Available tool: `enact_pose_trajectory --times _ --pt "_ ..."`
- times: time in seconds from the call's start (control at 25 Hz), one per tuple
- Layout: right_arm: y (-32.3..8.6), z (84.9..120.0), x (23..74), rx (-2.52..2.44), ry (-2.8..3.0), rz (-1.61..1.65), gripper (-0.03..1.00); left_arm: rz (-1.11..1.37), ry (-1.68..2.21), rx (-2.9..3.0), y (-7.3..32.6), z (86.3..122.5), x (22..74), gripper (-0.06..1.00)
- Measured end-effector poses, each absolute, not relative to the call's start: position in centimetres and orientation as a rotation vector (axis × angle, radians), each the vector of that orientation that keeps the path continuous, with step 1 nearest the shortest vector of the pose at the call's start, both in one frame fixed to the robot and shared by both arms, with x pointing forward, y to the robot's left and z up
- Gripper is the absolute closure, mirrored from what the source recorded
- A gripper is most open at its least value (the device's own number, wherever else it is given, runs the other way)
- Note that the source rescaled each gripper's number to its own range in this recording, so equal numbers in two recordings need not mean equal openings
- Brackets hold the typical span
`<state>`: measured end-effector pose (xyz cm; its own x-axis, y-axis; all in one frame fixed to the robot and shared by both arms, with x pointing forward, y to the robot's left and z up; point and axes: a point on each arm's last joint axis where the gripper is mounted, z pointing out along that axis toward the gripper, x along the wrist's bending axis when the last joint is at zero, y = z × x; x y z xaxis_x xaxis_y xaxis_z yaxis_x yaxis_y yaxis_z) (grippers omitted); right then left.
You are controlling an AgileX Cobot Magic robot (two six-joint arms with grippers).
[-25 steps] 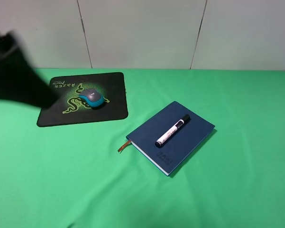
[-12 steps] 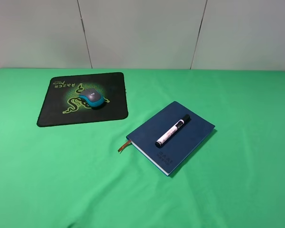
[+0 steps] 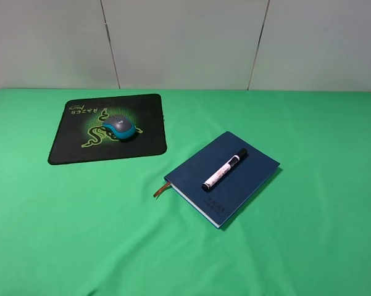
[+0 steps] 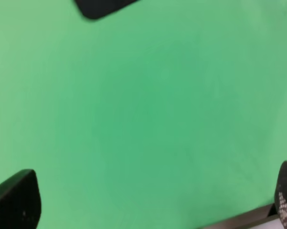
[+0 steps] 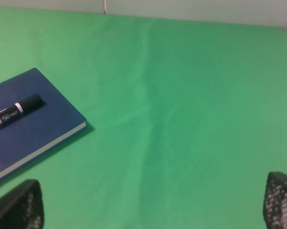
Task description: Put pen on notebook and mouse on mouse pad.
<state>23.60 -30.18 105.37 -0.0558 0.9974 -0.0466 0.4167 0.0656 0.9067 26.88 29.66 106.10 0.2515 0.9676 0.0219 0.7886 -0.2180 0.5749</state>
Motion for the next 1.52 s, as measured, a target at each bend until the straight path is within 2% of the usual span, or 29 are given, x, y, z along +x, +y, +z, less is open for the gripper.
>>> enact_pose_trajectory --times 0.28,0.84,1.52 --pt "-30.2 105.4 23.6 1.452 1.582 0.963 -0.03 0.512 1.723 1.931 29.6 104.5 25.9 -0.03" --pt "-30.2 105.4 23.6 1.452 1.582 0.963 -0.03 0.759 1.53 1.724 30.0 104.1 22.8 -0.03" --pt "-30.2 105.4 23.6 1.452 1.582 0.963 -0.03 0.777 1.52 1.721 30.1 104.2 22.7 -0.03"
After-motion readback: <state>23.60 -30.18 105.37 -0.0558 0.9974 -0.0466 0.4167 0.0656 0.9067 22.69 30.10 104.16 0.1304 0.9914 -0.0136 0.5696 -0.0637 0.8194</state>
